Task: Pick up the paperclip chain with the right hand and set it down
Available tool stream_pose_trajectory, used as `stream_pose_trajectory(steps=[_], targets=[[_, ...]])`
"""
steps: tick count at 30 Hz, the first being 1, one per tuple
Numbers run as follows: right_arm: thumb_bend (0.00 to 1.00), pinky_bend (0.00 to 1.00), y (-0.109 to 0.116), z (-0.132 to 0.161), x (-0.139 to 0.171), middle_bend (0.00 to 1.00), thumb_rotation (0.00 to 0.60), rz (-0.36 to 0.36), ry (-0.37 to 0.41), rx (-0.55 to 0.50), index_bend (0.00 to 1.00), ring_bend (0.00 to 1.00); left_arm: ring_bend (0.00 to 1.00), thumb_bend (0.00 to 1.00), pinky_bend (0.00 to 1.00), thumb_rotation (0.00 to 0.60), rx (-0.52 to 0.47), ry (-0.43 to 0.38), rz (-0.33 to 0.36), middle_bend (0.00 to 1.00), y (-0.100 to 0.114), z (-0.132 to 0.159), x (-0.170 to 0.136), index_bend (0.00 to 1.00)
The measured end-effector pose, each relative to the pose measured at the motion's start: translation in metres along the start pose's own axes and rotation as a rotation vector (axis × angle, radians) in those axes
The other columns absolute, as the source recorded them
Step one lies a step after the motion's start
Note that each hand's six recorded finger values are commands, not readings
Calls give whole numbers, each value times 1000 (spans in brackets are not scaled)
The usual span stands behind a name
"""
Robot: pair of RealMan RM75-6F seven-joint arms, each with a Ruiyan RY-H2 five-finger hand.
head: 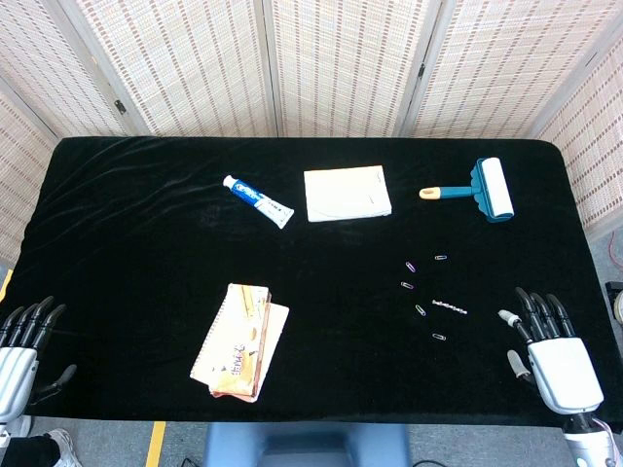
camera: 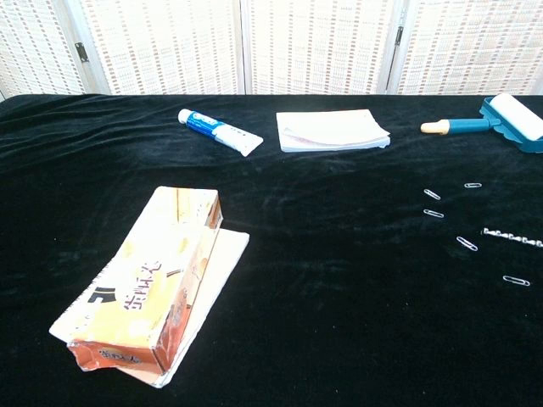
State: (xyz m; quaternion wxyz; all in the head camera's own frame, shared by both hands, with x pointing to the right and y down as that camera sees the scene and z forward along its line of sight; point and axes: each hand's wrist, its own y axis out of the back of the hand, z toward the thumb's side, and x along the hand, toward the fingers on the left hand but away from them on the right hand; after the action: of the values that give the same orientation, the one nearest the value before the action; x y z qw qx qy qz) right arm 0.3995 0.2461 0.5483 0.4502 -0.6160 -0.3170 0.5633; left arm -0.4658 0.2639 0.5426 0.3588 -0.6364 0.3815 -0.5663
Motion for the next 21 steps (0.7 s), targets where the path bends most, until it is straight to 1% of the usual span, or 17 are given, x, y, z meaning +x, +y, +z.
stream_pose_trajectory(steps=[12, 16, 19, 21], targets=[[397, 0, -1, -4, -5, 0, 600, 7, -18, -6, 230, 0, 12, 314, 0, 600, -1, 1, 0, 5, 0, 0, 0, 4], [397, 0, -4, -8, -12, 0, 600, 9, -42, -8, 230, 0, 12, 315, 0, 600, -6, -11, -5, 5, 0, 2, 1, 4], [397, 0, -10, -13, -26, 0, 600, 0, -75, -15, 264, 0, 12, 314, 0, 600, -14, -11, -12, 5, 1, 0, 2, 4], [397, 0, -16, -15, -35, 0, 600, -5, -84, -23, 314, 0, 12, 315, 0, 600, -21, -10, -15, 5, 1, -1, 3, 4]])
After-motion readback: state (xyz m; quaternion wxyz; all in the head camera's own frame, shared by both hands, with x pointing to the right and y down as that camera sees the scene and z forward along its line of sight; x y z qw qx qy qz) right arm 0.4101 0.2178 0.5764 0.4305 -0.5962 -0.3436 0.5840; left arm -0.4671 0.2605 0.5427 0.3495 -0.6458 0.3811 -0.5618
